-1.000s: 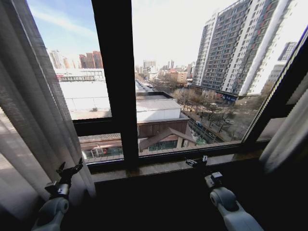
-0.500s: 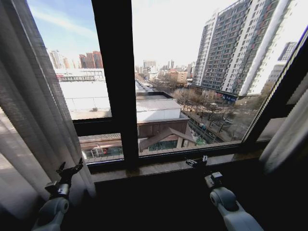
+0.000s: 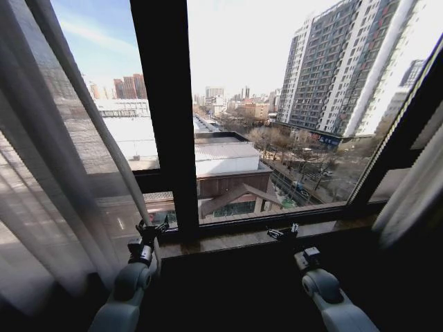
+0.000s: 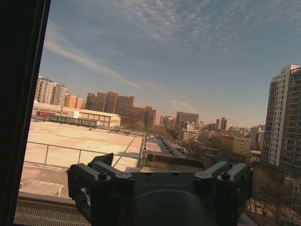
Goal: Open the curtains by pulling them apart, changing their state from closed to fully open.
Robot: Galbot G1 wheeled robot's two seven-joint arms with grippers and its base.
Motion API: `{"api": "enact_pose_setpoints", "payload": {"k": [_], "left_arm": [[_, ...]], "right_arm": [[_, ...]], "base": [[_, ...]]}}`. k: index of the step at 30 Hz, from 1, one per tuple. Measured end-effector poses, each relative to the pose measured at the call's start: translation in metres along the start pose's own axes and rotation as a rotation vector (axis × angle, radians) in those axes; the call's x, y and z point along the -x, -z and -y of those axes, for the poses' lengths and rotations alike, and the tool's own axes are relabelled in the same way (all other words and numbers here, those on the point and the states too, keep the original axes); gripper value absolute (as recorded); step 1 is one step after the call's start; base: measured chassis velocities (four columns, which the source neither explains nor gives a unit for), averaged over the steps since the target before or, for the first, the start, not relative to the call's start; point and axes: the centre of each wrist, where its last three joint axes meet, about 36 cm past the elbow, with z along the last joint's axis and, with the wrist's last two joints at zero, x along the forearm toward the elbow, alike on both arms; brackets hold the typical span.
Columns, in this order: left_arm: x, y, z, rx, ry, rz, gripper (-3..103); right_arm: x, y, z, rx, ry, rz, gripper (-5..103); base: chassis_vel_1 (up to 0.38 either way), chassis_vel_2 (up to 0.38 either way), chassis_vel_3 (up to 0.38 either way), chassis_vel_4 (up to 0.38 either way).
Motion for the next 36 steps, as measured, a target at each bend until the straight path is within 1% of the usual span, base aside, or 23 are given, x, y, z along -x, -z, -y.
{"api": "enact_pose_setpoints", "payload": {"k": [2,3,7,8,9,12,13,16,17,18,21,23,24,26,27,28,30,31,32,33,34,36], "left_arm": [[0.003,-0.007,-0.011,0.025,0.046,0.001,100],[0.003,-0.007,-0.011,0.025,0.046,0.001,100],[0.003,-0.018,-0.034,0.064,0.116,0.006,100],[0.003,-0.018,-0.034,0.064,0.116,0.006,100],[0.002,-0.019,-0.039,0.066,0.123,0.016,100],[-0.002,-0.023,-0.06,0.053,0.141,0.061,100],[-0.002,-0.023,-0.06,0.053,0.141,0.061,100],[-0.005,-0.03,-0.081,0.063,0.154,0.08,102],[-0.005,-0.032,-0.089,0.072,0.16,0.085,97],[-0.005,-0.032,-0.089,0.072,0.16,0.085,97],[-0.003,-0.039,-0.101,0.087,0.172,0.07,99],[0.0,-0.041,-0.105,0.088,0.178,0.067,99],[0.004,-0.042,-0.106,0.085,0.18,0.066,102],[0.006,-0.042,-0.106,0.082,0.18,0.065,102],[0.011,-0.041,-0.105,0.071,0.178,0.068,98],[0.014,-0.039,-0.104,0.065,0.177,0.069,98],[0.024,-0.036,-0.102,0.053,0.17,0.074,93],[0.027,-0.036,-0.102,0.049,0.167,0.076,87],[0.027,-0.036,-0.102,0.049,0.167,0.076,87],[0.031,-0.035,-0.102,0.046,0.165,0.079,82],[0.033,-0.034,-0.102,0.043,0.164,0.083,82],[0.037,-0.034,-0.105,0.04,0.169,0.084,71]], "right_arm": [[0.0,0.0,0.0,0.0,0.0,0.0,100],[0.0,0.0,0.0,0.0,0.0,0.0,100],[0.0,0.0,0.0,0.0,0.0,0.0,100],[0.0,0.0,0.0,0.0,0.0,0.0,100],[0.0,0.0,0.0,0.0,0.0,0.0,100],[0.0,0.0,0.0,0.0,0.0,0.0,100],[0.0,0.0,0.0,0.0,0.0,0.0,100],[0.0,0.0,0.0,0.0,0.0,0.0,100],[0.0,0.0,0.0,0.0,0.0,0.0,100],[0.0,0.0,0.0,0.0,0.0,0.0,100],[0.0,0.0,0.0,0.0,0.0,0.0,100],[0.0,0.0,0.0,0.0,0.0,0.0,100],[0.0,0.0,0.0,0.0,0.0,0.0,100],[0.0,0.0,0.0,0.0,0.0,0.0,100],[0.0,0.0,0.0,0.0,0.0,0.0,100],[0.0,0.0,0.0,0.0,0.0,0.0,100],[0.0,0.0,0.0,0.0,0.0,0.0,100],[0.0,0.0,0.0,0.0,0.0,0.0,100],[0.0,0.0,0.0,0.0,0.0,0.0,100],[0.0,0.0,0.0,0.0,0.0,0.0,100],[0.0,0.0,0.0,0.0,0.0,0.0,100],[0.0,0.0,0.0,0.0,0.0,0.0,100]], "base": [[0.0,0.0,0.0,0.0],[0.0,0.0,0.0,0.0],[0.0,0.0,0.0,0.0],[0.0,0.0,0.0,0.0],[0.0,0.0,0.0,0.0],[0.0,0.0,0.0,0.0],[0.0,0.0,0.0,0.0],[0.0,0.0,0.0,0.0],[0.0,0.0,0.0,0.0],[0.0,0.0,0.0,0.0],[0.0,0.0,0.0,0.0],[0.0,0.0,0.0,0.0],[0.0,0.0,0.0,0.0],[0.0,0.0,0.0,0.0],[0.0,0.0,0.0,0.0],[0.0,0.0,0.0,0.0],[0.0,0.0,0.0,0.0],[0.0,0.0,0.0,0.0],[0.0,0.0,0.0,0.0],[0.0,0.0,0.0,0.0],[0.0,0.0,0.0,0.0],[0.0,0.0,0.0,0.0]]}}
